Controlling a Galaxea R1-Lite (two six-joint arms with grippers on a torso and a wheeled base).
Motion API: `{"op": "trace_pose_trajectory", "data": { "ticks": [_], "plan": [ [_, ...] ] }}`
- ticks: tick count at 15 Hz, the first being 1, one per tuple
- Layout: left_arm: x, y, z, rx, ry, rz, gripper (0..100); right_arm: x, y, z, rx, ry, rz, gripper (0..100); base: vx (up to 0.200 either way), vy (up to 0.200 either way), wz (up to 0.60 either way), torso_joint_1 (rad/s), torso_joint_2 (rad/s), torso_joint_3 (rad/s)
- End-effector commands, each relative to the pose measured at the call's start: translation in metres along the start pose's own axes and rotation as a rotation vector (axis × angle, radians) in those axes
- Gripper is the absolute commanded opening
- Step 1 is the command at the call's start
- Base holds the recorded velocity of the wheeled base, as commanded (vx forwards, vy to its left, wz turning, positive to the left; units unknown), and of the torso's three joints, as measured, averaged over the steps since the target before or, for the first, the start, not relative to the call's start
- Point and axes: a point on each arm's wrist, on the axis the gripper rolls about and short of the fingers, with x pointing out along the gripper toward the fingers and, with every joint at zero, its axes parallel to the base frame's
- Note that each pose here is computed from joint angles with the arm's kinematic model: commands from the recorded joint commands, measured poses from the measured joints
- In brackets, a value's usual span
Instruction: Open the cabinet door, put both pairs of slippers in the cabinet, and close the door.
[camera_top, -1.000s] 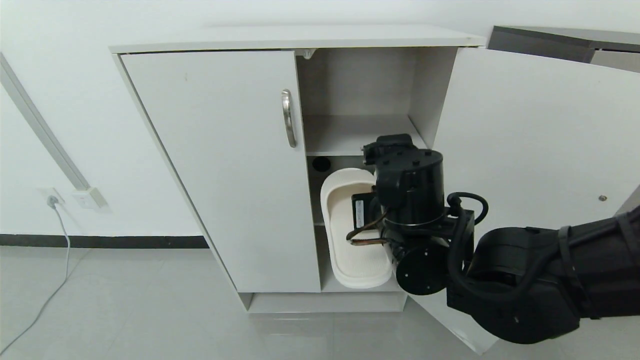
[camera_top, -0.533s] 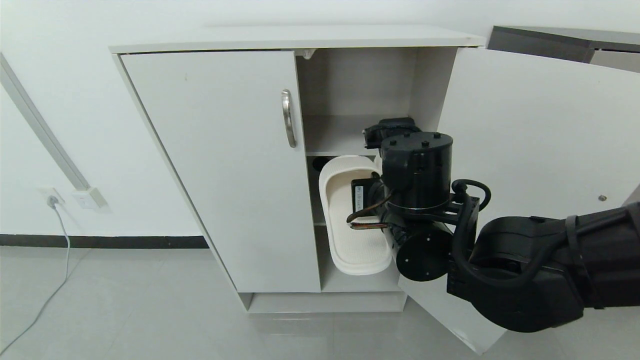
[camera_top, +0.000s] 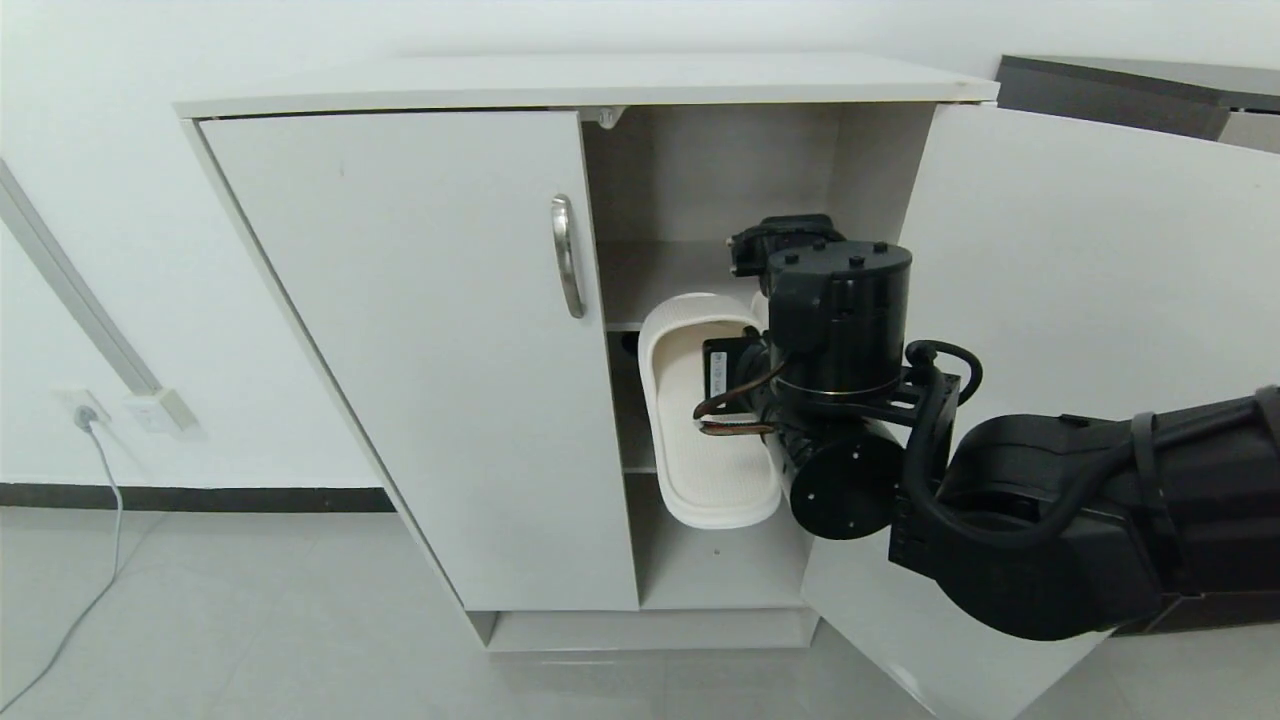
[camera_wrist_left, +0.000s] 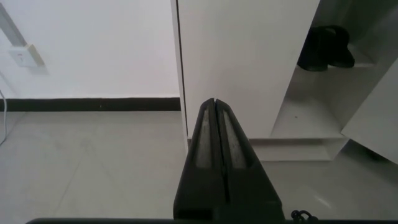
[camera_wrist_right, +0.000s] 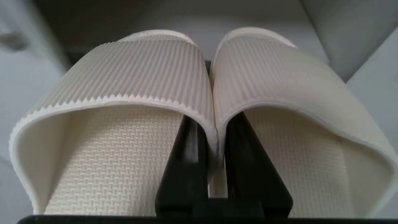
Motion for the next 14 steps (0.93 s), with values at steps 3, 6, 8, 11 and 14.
{"op": "trace_pose_trajectory", "data": {
  "ticks": [3, 6, 8, 11, 14],
  "plan": [
    [0.0, 0.0, 0.0, 0.0, 0.001, 0.001, 0, 0.001, 0.003, -0.005, -0.006, 0.006, 0.003, 0, 0.2, 0.0, 0.0, -0.002, 0.0, 0.001],
    [0.0, 0.0, 0.0, 0.0, 0.001, 0.001, 0, 0.004, 0.006, -0.011, -0.017, 0.016, 0.002, 0, 0.2, 0.0, 0.0, 0.002, 0.0, 0.001],
    [0.0, 0.0, 0.0, 0.0, 0.001, 0.001, 0, 0.009, 0.008, -0.011, -0.012, 0.012, 0.0, 0, 0.1, 0.0, 0.0, 0.001, 0.01, 0.001],
    [0.0, 0.0, 0.0, 0.0, -0.001, 0.001, 0, 0.018, 0.006, -0.003, 0.004, -0.004, -0.019, 0, 0.0, 0.0, 0.0, 0.0, 0.0, 0.0],
    [0.0, 0.0, 0.0, 0.0, 0.001, 0.001, 0, 0.018, 0.007, -0.004, -0.016, 0.001, -0.018, 0, 0.0, 0.0, 0.0, 0.0, 0.0, 0.0]
  ]
}}
